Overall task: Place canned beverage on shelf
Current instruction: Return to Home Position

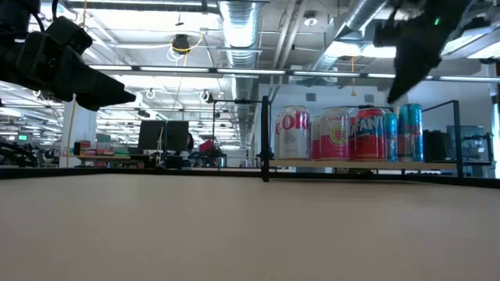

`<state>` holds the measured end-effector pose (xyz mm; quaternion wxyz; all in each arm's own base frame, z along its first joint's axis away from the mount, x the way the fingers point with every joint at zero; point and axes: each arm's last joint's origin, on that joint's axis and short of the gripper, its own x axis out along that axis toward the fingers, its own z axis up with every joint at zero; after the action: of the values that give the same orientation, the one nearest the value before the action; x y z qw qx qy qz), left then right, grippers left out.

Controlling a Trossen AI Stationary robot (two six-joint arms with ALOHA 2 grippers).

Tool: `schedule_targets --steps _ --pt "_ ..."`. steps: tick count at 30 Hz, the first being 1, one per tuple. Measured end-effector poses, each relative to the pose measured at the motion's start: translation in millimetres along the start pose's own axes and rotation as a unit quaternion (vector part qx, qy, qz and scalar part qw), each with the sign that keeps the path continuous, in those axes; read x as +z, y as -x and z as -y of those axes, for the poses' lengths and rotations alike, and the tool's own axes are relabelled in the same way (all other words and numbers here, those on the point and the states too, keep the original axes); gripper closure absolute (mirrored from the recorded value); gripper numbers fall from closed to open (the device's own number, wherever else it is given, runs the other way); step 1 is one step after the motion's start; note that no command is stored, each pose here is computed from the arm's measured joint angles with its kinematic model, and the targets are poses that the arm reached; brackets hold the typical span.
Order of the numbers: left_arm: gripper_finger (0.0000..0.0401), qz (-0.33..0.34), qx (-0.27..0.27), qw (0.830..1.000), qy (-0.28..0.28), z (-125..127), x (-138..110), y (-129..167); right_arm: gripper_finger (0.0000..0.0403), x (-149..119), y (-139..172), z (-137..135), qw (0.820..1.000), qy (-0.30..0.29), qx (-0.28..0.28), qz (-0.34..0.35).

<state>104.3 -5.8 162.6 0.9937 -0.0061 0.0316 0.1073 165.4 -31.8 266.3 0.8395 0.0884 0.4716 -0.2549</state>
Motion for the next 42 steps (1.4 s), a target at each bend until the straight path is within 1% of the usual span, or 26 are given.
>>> schedule_targets --steps 3,5,7,10,12,14,16,17,19,21,23,26,29,33,38,40,42 --pt "0.0118 0.0 0.0 1.0 0.0 0.0 0.0 0.0 0.0379 -0.1 13.5 -26.1 0.994 0.031 0.079 0.067" --pt "0.0118 0.0 0.0 1.0 0.0 0.0 0.0 0.0 0.0379 -5.8 21.6 -44.3 0.982 0.066 0.13 0.123" --pt "0.0118 0.0 0.0 1.0 0.0 0.0 0.0 0.0 0.0379 -16.3 24.0 -61.4 0.96 0.102 0.173 0.197" --pt "0.0118 0.0 0.0 1.0 0.0 0.0 0.0 0.0 0.0379 -41.5 15.0 -78.0 0.914 0.133 0.231 0.305" --pt "0.0118 0.0 0.0 1.0 0.0 0.0 0.0 0.0 0.0379 -57.1 4.8 -81.7 0.885 0.126 0.269 0.358" --pt "0.0118 0.0 0.0 1.0 0.0 0.0 0.0 0.0 0.0379 -71.1 -6.5 -80.3 0.861 0.101 0.298 0.4" --pt "0.0118 0.0 0.0 1.0 0.0 0.0 0.0 0.0 0.0379 -80.8 -15.4 -76.6 0.842 0.08 0.312 0.433" --pt "0.0118 0.0 0.0 1.0 0.0 0.0 0.0 0.0 0.0379 -85.4 -20.8 -73.5 0.837 0.074 0.311 0.445" --pt "0.0118 0.0 0.0 1.0 0.0 0.0 0.0 0.0 0.0379 -93.0 -32.2 -66.6 0.834 0.068 0.299 0.458" --pt "0.0118 0.0 0.0 1.0 0.0 0.0 0.0 0.0 0.0379 -97.9 -43.4 -57.9 0.839 0.05 0.284 0.462" --pt "0.0118 0.0 0.0 1.0 0.0 0.0 0.0 0.0 0.0379 -99.7 -51.4 -50.6 0.837 0.039 0.299 0.456" --pt "0.0118 0.0 0.0 1.0 0.0 0.0 0.0 0.0 0.0379 -96.5 -55.8 -45.0 0.829 0.051 0.341 0.44" --pt "0.0118 0.0 0.0 1.0 0.0 0.0 0.0 0.0 0.0379 -92.5 -59.7 -38.6 0.827 0.057 0.35 0.436" --pt "0.0118 0.0 0.0 1.0 0.0 0.0 0.0 0.0 0.0379 -92.1 -66.9 -32.5 0.838 0.061 0.354 0.41" --pt "0.0118 0.0 0.0 1.0 0.0 0.0 0.0 0.0 0.0379 -100.0 -74.4 -30.9 0.866 0.063 0.344 0.358" --pt "0.0118 0.0 0.0 1.0 0.0 0.0 0.0 0.0 0.0379 -101.2 -73.9 -29.2 0.871 0.059 0.332 0.357" --pt "0.0118 0.0 0.0 1.0 0.0 0.0 0.0 0.0 0.0379 -102.6 -72.2 -27.2 0.872 0.063 0.326 0.36"
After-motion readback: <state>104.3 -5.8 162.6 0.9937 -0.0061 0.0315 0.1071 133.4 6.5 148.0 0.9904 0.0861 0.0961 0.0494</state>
